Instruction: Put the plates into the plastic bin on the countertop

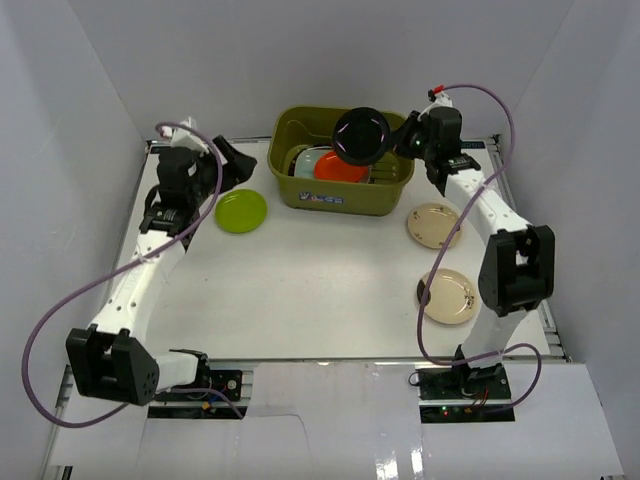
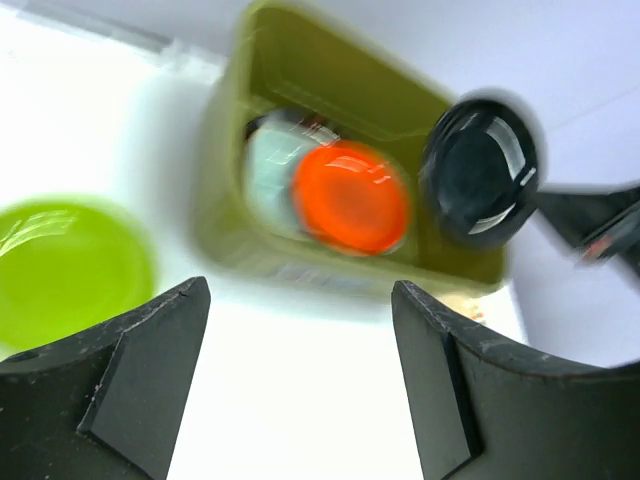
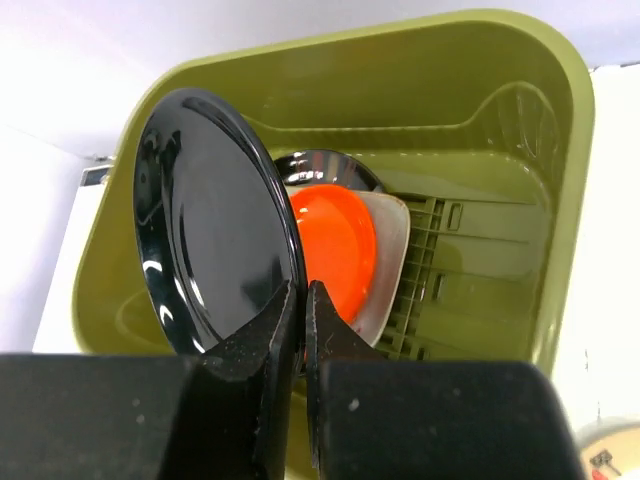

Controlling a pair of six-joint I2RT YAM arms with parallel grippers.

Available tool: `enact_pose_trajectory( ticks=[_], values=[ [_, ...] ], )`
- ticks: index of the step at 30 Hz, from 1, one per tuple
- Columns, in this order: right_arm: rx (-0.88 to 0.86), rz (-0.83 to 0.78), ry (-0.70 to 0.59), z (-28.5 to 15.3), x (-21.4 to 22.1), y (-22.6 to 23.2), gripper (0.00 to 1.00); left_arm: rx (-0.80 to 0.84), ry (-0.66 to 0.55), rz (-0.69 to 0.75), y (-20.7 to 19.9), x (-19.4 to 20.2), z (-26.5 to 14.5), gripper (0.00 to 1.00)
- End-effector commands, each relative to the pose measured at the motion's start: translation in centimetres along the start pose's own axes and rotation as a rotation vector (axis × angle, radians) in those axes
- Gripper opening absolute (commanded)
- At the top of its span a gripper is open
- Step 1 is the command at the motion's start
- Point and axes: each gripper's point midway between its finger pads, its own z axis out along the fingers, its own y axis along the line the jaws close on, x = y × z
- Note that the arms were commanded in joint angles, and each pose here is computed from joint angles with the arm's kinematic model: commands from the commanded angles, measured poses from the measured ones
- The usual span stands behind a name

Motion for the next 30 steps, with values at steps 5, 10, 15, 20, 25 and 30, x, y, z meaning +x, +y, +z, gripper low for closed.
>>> enact_pose_trajectory(
  ticks=[5,10,15,20,25,30],
  values=[
    [-0.007,-0.026,0.029,5.9,-1.1,0.3,0.08,-0.280,0.058,-0.198,11.8,10.3,-3.3,0.84],
    [0.039,-0.018,0.084,8.5,1.3,-1.0,0.09,-0.331,0.073,-0.302,14.1,11.3,-2.4,0.84],
    [0.031,-0.022,0.094,8.6,1.1,-0.7,0.62,-0.381,0.022,-0.382,16.4,11.2,-0.6,0.85],
    [0.009,-0.061,0.042,5.3,-2.3,0.6,0.66,-0.478,0.042,-0.466,20.8,12.6,0.8,0.86],
    [0.027,-0.046,-0.039,-2.9,-3.7,-1.5,0.39,-0.477,0.072,-0.478,21.6,13.1,2.6,0.83],
    [0.180,0.133,-0.222,-13.1,-2.9,-11.6,0.08,-0.500,0.093,-0.478,22.8,13.9,3.8,0.74]
  ],
)
